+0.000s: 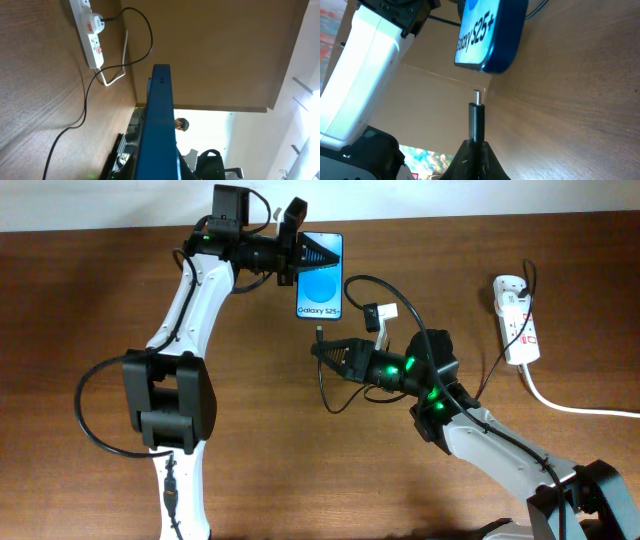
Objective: Plug charger to phone and switch on socket
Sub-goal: 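Bring the cable plug up under the phone's bottom port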
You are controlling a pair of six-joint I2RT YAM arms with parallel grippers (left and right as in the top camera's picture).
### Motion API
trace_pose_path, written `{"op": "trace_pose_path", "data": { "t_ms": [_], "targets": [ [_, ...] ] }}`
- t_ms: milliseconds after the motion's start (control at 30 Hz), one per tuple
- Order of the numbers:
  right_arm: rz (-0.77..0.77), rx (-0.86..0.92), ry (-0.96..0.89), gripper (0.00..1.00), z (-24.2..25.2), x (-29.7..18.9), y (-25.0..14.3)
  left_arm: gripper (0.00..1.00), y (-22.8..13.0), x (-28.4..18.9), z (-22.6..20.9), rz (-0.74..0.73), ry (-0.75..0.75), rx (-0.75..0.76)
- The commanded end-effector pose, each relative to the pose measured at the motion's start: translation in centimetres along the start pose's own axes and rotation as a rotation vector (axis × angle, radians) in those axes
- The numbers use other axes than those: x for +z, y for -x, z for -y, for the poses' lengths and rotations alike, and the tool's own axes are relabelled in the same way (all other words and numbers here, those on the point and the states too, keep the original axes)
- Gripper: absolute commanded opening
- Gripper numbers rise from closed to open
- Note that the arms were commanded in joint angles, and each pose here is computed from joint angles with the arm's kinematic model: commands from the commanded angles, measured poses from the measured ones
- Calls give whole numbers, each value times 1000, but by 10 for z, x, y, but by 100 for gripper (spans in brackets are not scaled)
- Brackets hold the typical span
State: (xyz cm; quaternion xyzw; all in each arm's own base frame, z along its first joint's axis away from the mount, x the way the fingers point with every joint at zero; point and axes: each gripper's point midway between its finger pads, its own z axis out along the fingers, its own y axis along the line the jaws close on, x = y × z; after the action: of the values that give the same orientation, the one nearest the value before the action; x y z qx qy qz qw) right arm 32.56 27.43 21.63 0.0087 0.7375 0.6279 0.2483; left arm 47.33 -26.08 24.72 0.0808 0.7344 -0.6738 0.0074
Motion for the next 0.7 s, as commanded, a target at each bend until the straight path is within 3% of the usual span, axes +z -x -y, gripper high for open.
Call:
{"op": "trace_pose_path", "data": {
  "t_ms": [0, 667],
  "targets": [
    [11, -33, 12, 4, -5, 2, 5, 0, -2, 0, 19, 2, -1, 63],
    [44, -48, -17, 4, 1, 2, 11, 0, -1, 0, 14, 15, 22, 57]
  ]
}}
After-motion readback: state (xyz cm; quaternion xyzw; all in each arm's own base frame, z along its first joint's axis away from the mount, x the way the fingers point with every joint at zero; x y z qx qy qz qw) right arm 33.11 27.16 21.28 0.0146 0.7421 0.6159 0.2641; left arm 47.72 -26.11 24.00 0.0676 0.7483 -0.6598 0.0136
